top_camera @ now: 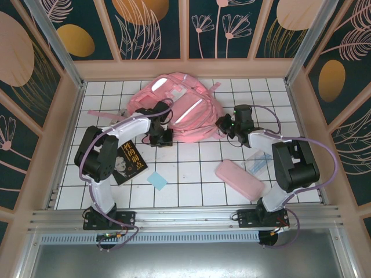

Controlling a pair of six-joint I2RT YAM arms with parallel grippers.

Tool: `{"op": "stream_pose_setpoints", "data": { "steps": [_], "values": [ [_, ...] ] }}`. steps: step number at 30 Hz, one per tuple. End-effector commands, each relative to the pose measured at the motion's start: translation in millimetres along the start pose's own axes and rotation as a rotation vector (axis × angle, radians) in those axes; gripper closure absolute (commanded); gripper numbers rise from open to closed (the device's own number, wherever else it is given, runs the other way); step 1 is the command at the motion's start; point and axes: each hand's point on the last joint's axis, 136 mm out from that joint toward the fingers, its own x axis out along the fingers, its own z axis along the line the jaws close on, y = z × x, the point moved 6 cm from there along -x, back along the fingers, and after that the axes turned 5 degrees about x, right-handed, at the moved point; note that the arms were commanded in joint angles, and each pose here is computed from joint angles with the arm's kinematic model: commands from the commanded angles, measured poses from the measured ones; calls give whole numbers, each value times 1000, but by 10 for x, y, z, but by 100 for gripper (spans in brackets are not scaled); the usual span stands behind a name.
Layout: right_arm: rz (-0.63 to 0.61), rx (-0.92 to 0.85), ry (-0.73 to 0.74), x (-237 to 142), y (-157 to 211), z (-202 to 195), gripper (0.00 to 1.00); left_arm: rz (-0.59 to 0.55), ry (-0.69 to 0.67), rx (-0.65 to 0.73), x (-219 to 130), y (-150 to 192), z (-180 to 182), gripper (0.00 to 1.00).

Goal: Pack the student bag

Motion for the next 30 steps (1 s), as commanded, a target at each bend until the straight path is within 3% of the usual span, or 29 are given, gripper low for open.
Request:
{"op": "stream_pose_setpoints", "data": {
  "steps": [1, 10, 18, 20, 22, 23, 25, 28, 30],
  "values": [
    [-212, -50, -16, -237, -462, 182, 100, -5, -139, -48, -176, -28, 437, 100],
    [-181, -76, -37, -227, -451, 225, 100, -111, -310, -45, -301, -478, 845, 100],
    [-211, -65, -2, -271, -496, 154, 100, -107, -545, 22, -353, -469, 1102, 100],
    [-214, -64, -10, -276, -502, 176, 100, -90, -523, 27, -303, -419, 1101, 100],
    [-183, -75, -60, -253, -483, 247, 100, -103, -417, 8, -269, -402, 997, 100],
    [-162, -77, -87, -243, -463, 282, 100, -124, -367, -7, -280, -406, 947, 87],
    [-112, -84, -135, -222, -405, 368, 81, -168, -238, -47, -331, -418, 793, 51],
    [-45, -96, -185, -226, -330, 494, 54, -263, -92, -106, -514, -462, 610, 19],
    [-1, -115, -192, -239, -280, 565, 42, -322, -52, -139, -660, -462, 555, 10]
  ]
}}
